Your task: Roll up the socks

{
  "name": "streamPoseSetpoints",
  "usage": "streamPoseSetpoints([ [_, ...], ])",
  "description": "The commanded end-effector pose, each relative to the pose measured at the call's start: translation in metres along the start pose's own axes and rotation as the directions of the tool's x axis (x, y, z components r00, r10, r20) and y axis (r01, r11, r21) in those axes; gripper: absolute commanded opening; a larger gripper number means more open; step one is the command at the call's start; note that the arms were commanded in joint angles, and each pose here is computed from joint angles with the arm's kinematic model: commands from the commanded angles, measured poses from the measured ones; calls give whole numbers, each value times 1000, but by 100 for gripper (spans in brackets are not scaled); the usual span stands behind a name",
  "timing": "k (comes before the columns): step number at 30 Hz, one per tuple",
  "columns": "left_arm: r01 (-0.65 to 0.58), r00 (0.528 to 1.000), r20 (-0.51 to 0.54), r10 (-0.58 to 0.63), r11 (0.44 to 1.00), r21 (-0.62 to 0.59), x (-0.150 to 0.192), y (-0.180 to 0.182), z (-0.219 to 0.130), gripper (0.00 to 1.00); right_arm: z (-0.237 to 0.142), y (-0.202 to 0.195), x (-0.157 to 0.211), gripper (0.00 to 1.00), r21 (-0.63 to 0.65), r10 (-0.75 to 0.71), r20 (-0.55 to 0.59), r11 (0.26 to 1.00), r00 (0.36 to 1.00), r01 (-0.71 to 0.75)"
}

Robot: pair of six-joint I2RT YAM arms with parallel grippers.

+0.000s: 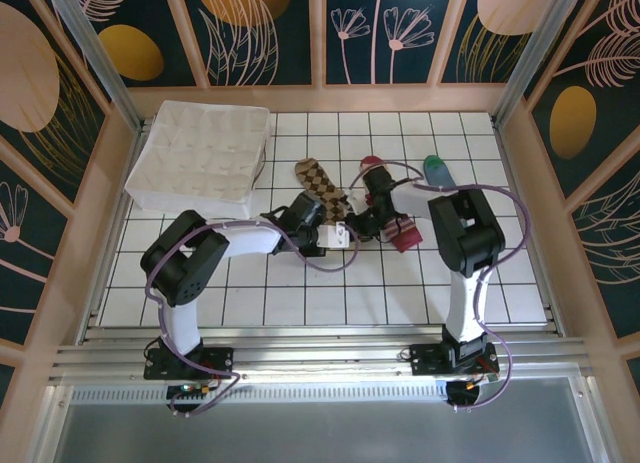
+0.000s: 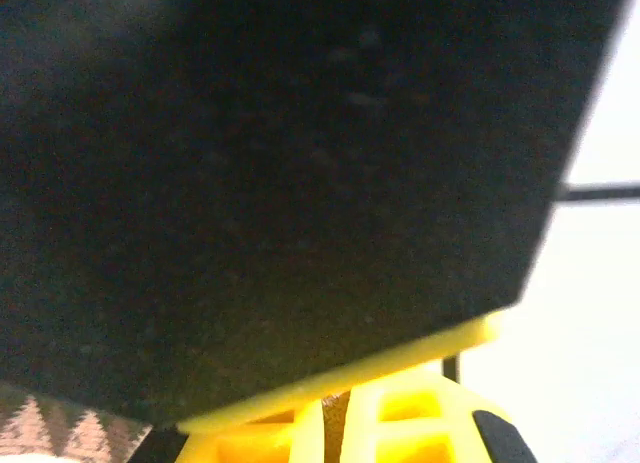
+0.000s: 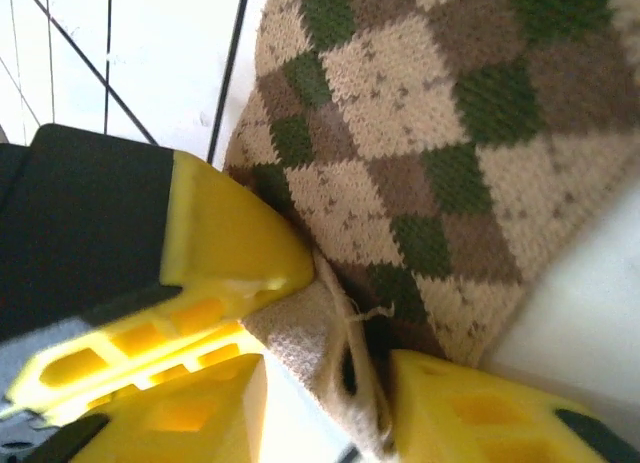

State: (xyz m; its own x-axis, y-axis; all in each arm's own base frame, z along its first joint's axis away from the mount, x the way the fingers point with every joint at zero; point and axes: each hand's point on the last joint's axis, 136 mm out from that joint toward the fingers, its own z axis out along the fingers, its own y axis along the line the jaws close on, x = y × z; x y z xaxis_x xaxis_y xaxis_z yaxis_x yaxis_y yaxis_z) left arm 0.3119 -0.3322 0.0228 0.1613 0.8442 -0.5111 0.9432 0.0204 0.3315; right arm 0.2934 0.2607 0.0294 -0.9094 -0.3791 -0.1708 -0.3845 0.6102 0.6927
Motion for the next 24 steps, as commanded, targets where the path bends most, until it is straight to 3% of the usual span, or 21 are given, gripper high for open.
streamPoseSetpoints([
  [1,187,982,-3,-191,959,214,-4,-35,0,0,-23,-16,20,43,45,118,35,992,992,-119],
  [8,399,907,-44,-418,824,403,-13,-63,2,0,-52,4,9,42,37,27,283,999,959,-39],
  [19,578,769,-120,-627,604,548,-8,-64,0,0,-49,21,8,42,-13,0,369,1000,930,5],
  [24,597,742,-149,-654,543,590,-2,-67,-5,0,-52,30,13,44,-33,-56,413,997,909,76],
])
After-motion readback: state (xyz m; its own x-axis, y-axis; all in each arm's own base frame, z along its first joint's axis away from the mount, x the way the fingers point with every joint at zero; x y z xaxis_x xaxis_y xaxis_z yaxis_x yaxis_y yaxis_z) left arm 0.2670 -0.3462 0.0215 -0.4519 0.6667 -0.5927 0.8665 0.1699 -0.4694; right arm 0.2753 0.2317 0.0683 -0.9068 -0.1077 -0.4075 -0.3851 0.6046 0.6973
